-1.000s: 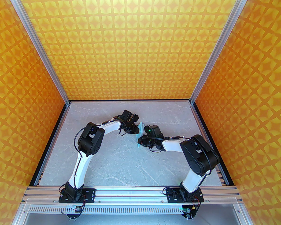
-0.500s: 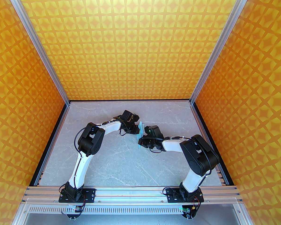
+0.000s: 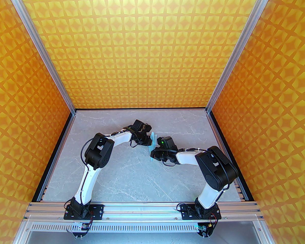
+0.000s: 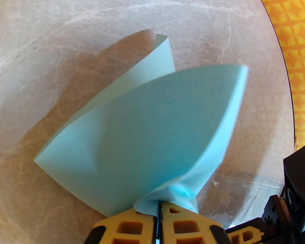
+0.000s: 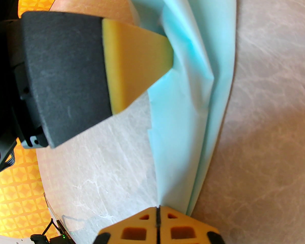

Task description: Fold a paper plane with a square sheet of paper (fold left side to right side)

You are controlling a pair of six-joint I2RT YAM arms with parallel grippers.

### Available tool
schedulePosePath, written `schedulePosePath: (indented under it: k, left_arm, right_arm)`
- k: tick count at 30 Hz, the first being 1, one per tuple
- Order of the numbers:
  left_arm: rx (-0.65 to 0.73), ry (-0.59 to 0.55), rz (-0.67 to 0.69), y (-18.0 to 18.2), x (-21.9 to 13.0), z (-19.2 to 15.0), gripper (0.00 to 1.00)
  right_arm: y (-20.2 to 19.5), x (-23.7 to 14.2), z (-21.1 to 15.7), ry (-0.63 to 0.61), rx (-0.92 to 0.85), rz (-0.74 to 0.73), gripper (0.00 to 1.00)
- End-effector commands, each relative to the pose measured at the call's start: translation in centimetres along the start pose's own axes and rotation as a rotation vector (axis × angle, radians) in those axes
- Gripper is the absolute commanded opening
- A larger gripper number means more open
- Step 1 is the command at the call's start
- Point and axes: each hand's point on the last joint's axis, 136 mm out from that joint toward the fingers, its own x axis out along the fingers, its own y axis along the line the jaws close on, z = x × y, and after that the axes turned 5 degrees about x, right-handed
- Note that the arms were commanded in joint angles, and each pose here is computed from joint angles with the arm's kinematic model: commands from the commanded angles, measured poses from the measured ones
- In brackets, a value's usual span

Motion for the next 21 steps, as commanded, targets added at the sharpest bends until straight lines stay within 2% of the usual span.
schedulePosePath:
  k: [1, 5, 10, 12, 14, 17, 19, 21]
  left_arm:
    - [-0.007, 0.012, -0.014, -1.0, -0.2, -0.5, 0.11]
    - [-0.006, 0.012, -0.015, -1.0, -0.1, -0.6, 0.11]
    - [-0.001, 0.012, -0.014, -1.2, -0.3, -0.5, 0.12]
    - [0.000, 0.007, -0.011, -1.2, -0.6, -0.4, 0.15]
    - [-0.002, 0.001, -0.007, -1.3, -1.1, 0.0, 0.25]
    - [0.012, -0.036, 0.014, -1.8, -2.9, 1.2, 0.30]
    - [0.017, -0.057, 0.033, -2.1, -4.2, 1.8, 0.38]
    - [0.023, -0.083, 0.043, -2.7, -5.5, 2.4, 0.38]
  right_arm:
    - [0.2, -0.5, -0.4, 0.007, -0.024, -0.017, 0.08]
    - [0.7, -0.5, -0.3, 0.011, -0.031, -0.011, 0.08]
    - [-1.5, 0.4, -1.2, 0.029, -0.011, -0.064, 0.07]
    - [-3.0, 0.9, -1.9, 0.038, 0.006, -0.093, 0.05]
    - [-3.9, 1.3, -2.6, 0.050, 0.021, -0.104, 0.04]
    - [-4.0, 1.4, -2.9, 0.053, 0.032, -0.092, 0.04]
    - [-3.8, 1.2, -2.8, 0.050, 0.026, -0.090, 0.04]
    - [-3.5, 1.1, -2.6, 0.048, 0.025, -0.088, 0.04]
